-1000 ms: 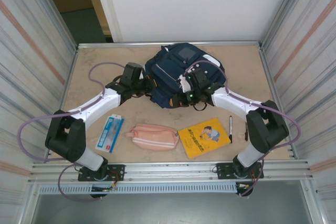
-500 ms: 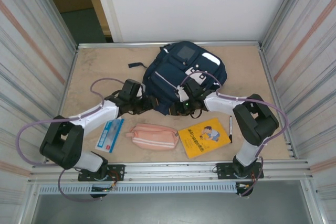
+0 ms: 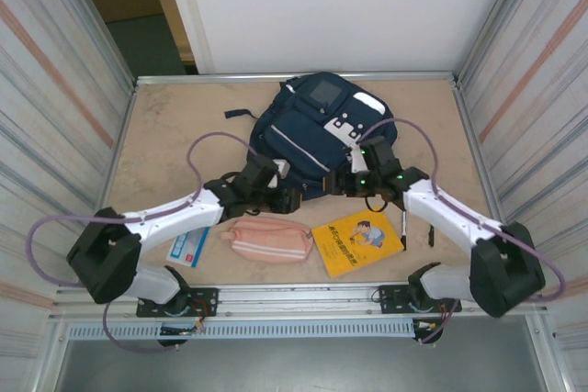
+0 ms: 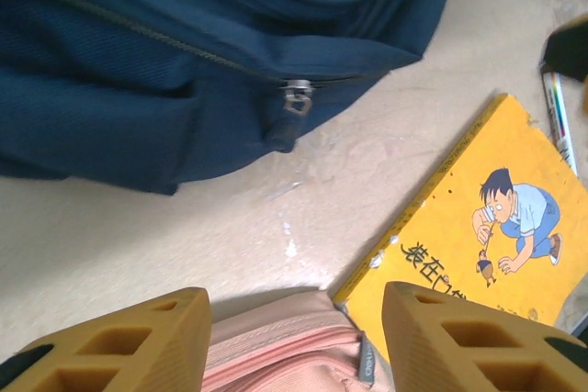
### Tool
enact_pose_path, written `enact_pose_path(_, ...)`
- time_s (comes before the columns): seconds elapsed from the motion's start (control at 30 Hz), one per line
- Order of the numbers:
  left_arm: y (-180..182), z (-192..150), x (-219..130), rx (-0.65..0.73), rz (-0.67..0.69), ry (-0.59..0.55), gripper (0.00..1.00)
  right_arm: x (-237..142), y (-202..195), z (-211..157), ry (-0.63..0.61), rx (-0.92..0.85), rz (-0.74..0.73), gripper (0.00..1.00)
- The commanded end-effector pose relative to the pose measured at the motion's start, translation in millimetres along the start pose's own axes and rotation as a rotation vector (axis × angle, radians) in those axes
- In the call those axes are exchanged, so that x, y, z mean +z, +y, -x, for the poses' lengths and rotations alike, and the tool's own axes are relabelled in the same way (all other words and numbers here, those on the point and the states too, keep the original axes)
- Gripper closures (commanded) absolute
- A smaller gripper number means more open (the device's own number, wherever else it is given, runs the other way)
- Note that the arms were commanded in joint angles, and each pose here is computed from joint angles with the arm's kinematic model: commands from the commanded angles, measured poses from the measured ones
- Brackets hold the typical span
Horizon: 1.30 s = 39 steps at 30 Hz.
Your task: Pack the student bag
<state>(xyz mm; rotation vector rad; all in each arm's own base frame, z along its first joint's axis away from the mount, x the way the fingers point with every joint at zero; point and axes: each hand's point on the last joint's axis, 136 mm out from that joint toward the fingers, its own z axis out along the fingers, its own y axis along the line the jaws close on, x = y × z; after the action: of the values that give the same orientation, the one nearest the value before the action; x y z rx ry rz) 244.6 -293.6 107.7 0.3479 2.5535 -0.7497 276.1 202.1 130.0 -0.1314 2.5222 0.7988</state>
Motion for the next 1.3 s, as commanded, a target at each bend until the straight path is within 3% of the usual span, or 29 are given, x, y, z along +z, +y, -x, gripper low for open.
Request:
enact_pose_path(0.0,-5,16,12,0.037,0.064,-0.021,0.5,-20,-31,4,-0.083,0.017,-0.142,0.41)
enact_pose_path(0.23,-2,16,47,-0.061,0.183,-0.026,0.5,-51,-42,18,-0.229,0.013,-0.186,0.39)
enact_pose_path(0.5,14,28,66,-0.13,0.347,-0.088,0.49,-45,-46,17,-0.256,0.047,-0.159,0.39)
enact_pose_path(0.73,24,25,81,-0.118,0.43,-0.099,0.57,-40,-41,17,-0.269,0.049,-0.112,0.45)
enact_pose_path(0.83,20,24,82,-0.096,0.411,-0.082,0.77,-41,-37,16,-0.255,0.037,-0.093,0.48)
enact_pose_path(0.9,14,28,74,-0.078,0.387,-0.089,0.84,-39,-39,13,-0.25,0.044,-0.097,0.48)
enact_pose_path(1.0,0,37,58,-0.029,0.322,-0.115,0.93,-38,-40,10,-0.238,0.111,-0.091,0.41)
enact_pose_path(1.07,-12,41,48,0.004,0.265,-0.125,1.0,-37,-43,8,-0.212,0.204,-0.109,0.3)
enact_pose_path(1.13,-27,46,41,0.052,0.203,-0.124,1.0,-38,-50,7,-0.197,0.328,-0.158,0.23)
enact_pose_path(1.27,-53,47,33,0.137,0.083,-0.103,1.0,-33,-52,4,-0.151,0.6,-0.183,0.21)
